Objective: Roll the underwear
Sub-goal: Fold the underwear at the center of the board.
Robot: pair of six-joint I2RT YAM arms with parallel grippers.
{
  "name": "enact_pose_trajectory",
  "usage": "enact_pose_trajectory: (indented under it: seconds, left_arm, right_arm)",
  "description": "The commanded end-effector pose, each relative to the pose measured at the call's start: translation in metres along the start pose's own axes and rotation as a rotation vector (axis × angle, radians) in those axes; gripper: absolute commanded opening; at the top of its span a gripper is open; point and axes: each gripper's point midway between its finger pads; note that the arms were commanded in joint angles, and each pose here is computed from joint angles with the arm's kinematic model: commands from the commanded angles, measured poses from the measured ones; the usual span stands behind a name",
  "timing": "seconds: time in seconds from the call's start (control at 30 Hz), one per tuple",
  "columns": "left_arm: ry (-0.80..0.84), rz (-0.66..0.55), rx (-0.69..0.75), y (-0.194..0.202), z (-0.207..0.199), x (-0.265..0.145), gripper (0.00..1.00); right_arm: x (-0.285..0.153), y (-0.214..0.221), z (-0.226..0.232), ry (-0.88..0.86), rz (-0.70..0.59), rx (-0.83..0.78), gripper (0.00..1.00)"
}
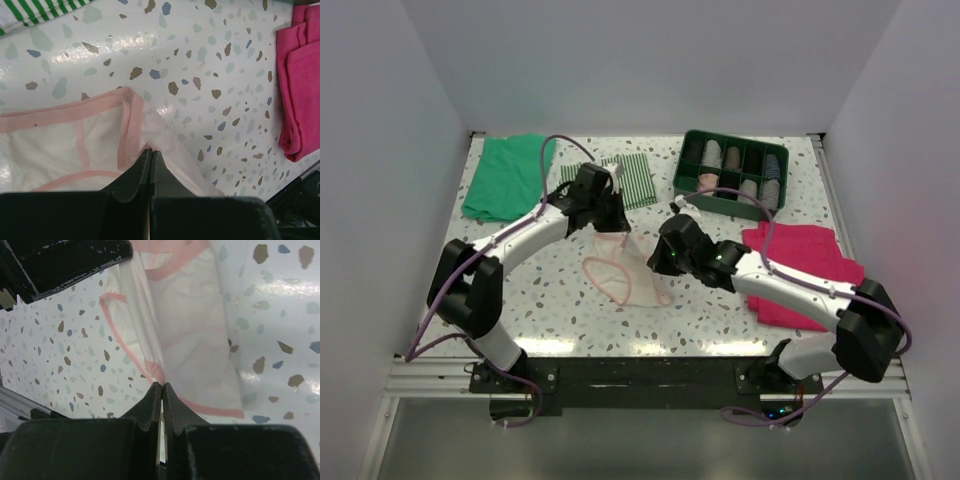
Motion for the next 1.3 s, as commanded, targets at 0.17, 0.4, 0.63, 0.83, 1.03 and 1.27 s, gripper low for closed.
enact_pose_trajectory:
  seconds: [0.17, 0.4, 0.63, 0.83, 1.03, 1.27]
  left_arm:
    - [0.111, -0.122, 0.041, -0.031, -0.074, -0.020, 0.00]
    - [0.163, -0.120, 0.105, -0.041, -0.122, -0.015, 0.01]
    - [0.170, -0.101, 0.173, -0.049, -0.139, 0.008, 0.01]
    - [0.135, -0.124, 0.238, -0.059, -0.134, 0.020, 0.01]
    - [0.118, -0.132, 0.234, -0.067, -0.110, 0.032, 0.01]
    - [0.120, -0.136, 0.199, -0.075, -0.064, 0.032, 0.01]
  right_arm:
    - [-0.061, -0.022, -0.071, 0.158, -0.145, 0.036, 0.04]
    - [-0.091, -0.034, -0.116, 0.228, -0.211, 0.096, 0.05]
    - [-0.087, -0.036, -0.113, 0.213, -0.185, 0.087, 0.05]
    - [-0.064, -0.041, -0.074, 0.093, -0.124, 0.070, 0.04]
    - [-0.037, -0.041, -0.045, 0.040, -0.059, 0.051, 0.04]
    - [-0.014, -0.033, -0.005, -0.011, -0.003, 0.005, 0.04]
Point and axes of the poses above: each gripper's point midway between its finger pads, its own x axis out along the fingers, its own z axis along the line the jaws close on, y = z × x, and after that the axes turned 4 degrees about x, right-handed
